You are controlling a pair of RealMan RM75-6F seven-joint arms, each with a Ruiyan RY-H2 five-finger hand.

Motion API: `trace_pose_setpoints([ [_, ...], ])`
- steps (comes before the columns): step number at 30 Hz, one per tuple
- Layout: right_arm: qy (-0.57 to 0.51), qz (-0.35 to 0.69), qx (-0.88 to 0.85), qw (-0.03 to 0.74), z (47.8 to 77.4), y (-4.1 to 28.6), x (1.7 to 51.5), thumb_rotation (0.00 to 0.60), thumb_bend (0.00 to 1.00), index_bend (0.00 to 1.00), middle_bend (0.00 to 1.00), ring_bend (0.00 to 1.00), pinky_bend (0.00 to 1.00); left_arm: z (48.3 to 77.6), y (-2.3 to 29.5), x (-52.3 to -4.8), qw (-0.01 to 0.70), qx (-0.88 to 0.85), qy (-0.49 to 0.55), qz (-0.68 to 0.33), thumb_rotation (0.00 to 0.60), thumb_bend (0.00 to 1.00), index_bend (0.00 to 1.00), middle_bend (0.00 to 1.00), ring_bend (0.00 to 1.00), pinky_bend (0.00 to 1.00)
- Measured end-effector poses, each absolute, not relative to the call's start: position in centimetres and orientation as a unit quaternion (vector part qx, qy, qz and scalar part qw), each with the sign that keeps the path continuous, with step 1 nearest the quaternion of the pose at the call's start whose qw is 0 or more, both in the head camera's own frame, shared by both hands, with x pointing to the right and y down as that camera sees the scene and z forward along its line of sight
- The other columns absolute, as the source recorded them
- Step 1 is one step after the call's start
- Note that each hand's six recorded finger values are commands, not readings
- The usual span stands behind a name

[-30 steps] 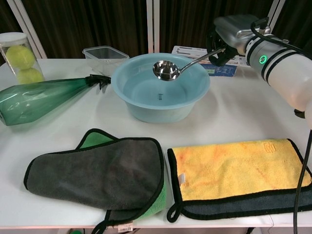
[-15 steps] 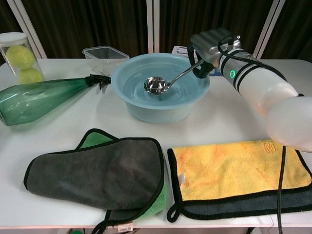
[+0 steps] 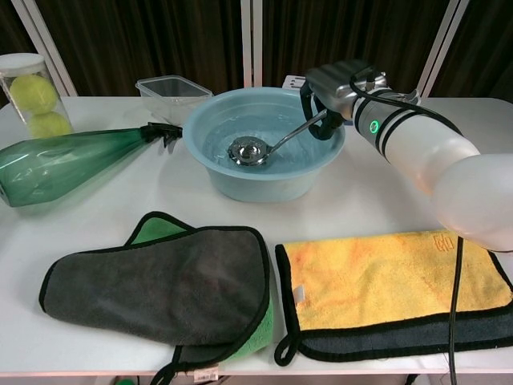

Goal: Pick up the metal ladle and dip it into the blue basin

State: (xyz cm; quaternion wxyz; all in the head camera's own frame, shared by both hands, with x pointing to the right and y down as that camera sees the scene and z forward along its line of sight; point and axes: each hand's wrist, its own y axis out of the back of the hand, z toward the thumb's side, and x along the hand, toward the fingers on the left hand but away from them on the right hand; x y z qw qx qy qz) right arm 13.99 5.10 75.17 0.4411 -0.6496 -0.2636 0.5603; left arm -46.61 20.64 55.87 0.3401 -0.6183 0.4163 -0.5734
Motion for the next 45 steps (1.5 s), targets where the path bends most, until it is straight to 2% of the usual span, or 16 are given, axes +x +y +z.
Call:
trace_pose_setpoints([
  [22,-0.262,0.57,-0.655,0.421,73.1,4.0,14.1,0.6,0.61,0.94,0.62,0.65,0.86,55.8,20.6,-46.6,0.338,-0.625,0.416,-0.568,0.548,0.0,0.15,0.09,0.04,0.19],
  [45,-0.276,0.579,-0.665,0.383,68.1,1.9,14.1,0.6,0.61,0.94,0.62,0.65,0.86,56.2,20.6,-46.4,0.336,-0.624,0.41,-0.573,0.546,0.0,0.15,0.09,0.04,0.19],
])
